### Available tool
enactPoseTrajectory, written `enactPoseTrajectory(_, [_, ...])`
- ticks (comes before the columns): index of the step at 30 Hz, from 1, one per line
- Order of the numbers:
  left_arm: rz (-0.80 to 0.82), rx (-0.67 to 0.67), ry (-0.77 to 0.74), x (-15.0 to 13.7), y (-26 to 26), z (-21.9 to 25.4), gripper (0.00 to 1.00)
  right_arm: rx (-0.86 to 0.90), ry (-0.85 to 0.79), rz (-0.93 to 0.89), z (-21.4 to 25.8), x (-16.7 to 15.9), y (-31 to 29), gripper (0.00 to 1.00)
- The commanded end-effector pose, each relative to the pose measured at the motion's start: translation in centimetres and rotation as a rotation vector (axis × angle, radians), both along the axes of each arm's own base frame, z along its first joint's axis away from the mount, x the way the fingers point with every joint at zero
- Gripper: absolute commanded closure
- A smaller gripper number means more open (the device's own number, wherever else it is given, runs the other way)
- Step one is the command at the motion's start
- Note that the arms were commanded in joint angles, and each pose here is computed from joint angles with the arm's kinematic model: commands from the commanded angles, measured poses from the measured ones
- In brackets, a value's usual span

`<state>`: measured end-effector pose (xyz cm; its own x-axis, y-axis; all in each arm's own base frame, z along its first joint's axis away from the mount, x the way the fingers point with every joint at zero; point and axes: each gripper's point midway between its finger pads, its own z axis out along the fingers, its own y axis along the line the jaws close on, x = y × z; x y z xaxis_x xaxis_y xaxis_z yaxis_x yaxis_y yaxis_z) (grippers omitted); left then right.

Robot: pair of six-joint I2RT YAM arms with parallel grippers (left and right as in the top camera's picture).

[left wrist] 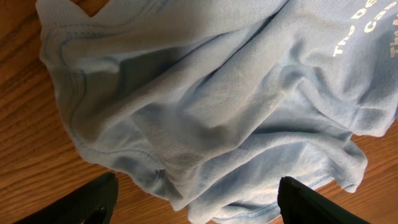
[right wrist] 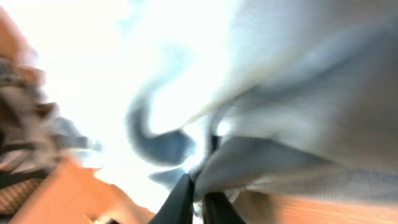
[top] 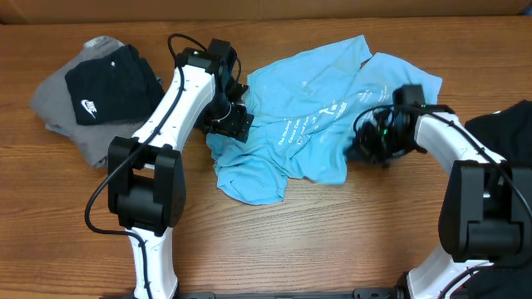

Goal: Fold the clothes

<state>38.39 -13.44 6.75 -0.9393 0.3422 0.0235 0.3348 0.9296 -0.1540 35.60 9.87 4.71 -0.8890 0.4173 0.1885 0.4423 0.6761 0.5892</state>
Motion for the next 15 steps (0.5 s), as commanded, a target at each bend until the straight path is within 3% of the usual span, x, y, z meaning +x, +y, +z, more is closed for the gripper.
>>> enactPoseTrajectory(1, [0.013, 0.0, 0.017, -0.2, 0.1, -0.4, 0.15, 0.182, -0.16, 0.019, 4.6, 3.7, 2.4, 0.59])
enactPoseTrajectory(2, [0.013, 0.0, 0.016, -0.2, 0.1, -0.4, 0.15, 0.189, -0.202, 0.025, 5.0, 4.4, 2.5, 0.4])
enactPoseTrajectory(5, [0.013, 0.0, 0.018, -0.2, 0.1, -0.4, 0.15, 0.126, -0.192, 0.008, 4.1, 4.5, 1.7, 0.46])
enactPoseTrajectory(11, [0.013, 0.002, 0.024, -0.3, 0.1, -0.4, 0.15, -0.272, 0.026, -0.069, -0.7, 0.8, -4.2, 0.46])
enactPoseTrajectory(15, [0.013, 0.001, 0.02, -0.2, 0.1, -0.4, 0.15, -0.374, 0.095, -0.07, -1.7, -0.9, -5.8, 0.47])
